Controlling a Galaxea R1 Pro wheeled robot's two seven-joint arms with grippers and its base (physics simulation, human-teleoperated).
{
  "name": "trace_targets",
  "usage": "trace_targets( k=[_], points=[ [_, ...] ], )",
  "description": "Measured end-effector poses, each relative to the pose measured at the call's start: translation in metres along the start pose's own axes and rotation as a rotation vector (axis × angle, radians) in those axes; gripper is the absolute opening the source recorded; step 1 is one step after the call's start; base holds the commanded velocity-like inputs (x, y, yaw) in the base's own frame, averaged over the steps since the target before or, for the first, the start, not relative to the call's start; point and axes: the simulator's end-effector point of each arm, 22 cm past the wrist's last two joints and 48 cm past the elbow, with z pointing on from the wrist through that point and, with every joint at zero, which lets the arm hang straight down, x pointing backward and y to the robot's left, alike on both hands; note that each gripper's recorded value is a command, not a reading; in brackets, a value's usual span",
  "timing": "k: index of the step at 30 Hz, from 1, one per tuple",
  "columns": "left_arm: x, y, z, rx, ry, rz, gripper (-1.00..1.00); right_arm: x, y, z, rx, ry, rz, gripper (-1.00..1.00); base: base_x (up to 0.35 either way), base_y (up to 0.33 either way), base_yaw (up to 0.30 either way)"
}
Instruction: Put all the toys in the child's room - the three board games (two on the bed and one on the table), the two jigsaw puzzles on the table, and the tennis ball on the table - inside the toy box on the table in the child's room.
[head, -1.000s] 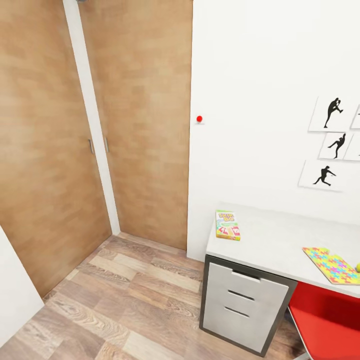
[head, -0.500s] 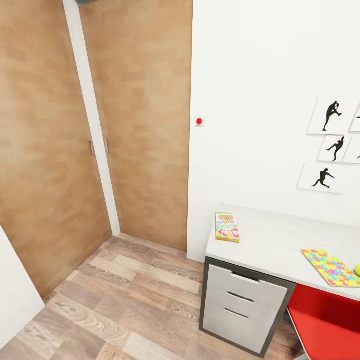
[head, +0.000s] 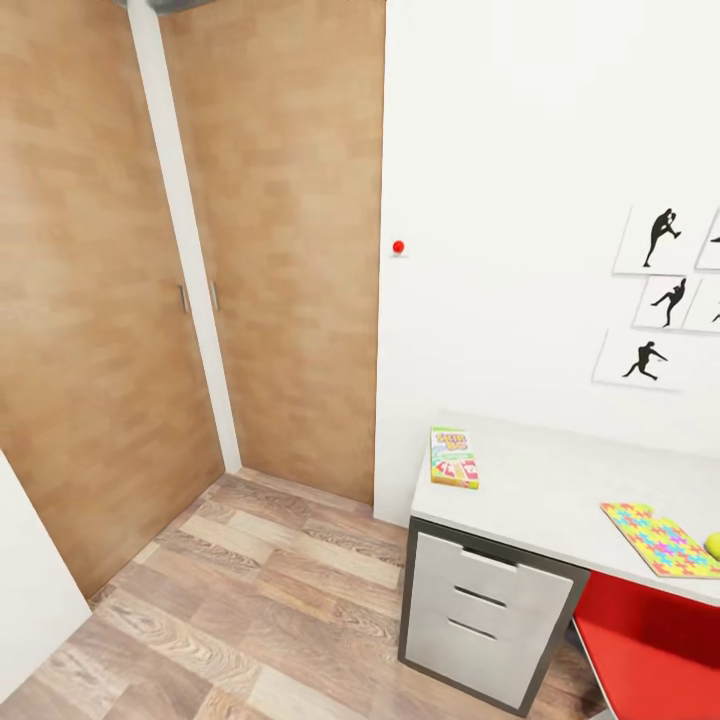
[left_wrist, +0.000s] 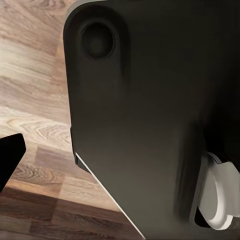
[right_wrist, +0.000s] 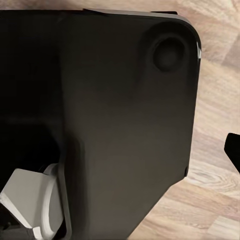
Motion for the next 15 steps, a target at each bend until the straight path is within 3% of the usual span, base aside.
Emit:
trace_targets(
  k=[15],
  points=[
    [0.003, -0.001, -0.019, 0.000, 0.001, -0.001, 1.00, 0.002, 0.001, -0.019, 0.000, 0.000, -0.003, 1.00, 0.000, 0.000, 0.000]
  ],
)
